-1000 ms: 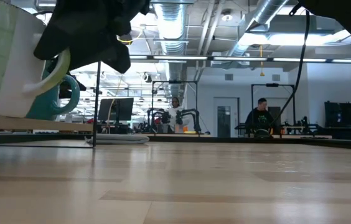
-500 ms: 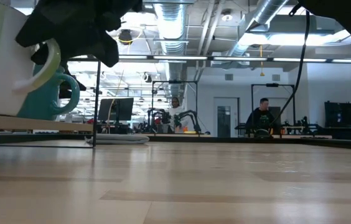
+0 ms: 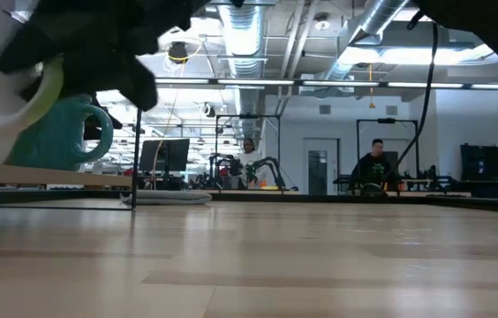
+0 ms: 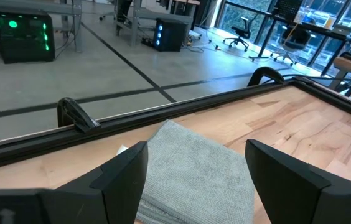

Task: Stack small to large cups/mugs on shelf
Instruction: Put the green mug on the shelf

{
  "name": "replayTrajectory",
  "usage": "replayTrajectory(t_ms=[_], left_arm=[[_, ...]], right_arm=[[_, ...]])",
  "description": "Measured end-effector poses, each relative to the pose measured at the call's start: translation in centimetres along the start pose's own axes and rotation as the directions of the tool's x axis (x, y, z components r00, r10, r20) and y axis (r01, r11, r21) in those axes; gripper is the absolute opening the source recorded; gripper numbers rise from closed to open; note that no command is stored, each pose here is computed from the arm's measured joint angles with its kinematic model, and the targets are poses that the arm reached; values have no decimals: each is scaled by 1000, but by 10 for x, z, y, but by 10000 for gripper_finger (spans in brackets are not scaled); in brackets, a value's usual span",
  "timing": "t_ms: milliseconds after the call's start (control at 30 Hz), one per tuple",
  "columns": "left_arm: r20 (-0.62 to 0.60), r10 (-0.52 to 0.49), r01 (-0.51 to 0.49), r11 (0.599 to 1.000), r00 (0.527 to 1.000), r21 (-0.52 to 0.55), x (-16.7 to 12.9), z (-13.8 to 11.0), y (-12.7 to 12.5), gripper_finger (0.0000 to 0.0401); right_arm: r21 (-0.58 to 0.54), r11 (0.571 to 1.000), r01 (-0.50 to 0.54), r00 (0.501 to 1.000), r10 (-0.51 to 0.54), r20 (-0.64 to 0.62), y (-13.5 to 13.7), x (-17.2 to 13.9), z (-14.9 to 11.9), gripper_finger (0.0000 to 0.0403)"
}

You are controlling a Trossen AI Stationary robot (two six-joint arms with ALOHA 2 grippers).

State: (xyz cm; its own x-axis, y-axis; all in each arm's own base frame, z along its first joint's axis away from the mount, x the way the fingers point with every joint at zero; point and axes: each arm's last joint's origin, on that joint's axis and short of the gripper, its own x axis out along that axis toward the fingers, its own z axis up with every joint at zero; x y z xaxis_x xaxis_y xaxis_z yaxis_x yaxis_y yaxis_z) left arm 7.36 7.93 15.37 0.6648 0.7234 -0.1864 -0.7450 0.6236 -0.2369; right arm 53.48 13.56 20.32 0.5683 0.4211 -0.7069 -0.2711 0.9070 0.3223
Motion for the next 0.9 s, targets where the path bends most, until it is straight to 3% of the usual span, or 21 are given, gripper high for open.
replayTrajectory(t_ms=[900], left_arm=[[-2, 1, 0, 1000, 1000, 24, 0, 0, 0, 261]], right_arm=[[18, 999, -30, 999, 30, -16, -14, 1, -1, 180]])
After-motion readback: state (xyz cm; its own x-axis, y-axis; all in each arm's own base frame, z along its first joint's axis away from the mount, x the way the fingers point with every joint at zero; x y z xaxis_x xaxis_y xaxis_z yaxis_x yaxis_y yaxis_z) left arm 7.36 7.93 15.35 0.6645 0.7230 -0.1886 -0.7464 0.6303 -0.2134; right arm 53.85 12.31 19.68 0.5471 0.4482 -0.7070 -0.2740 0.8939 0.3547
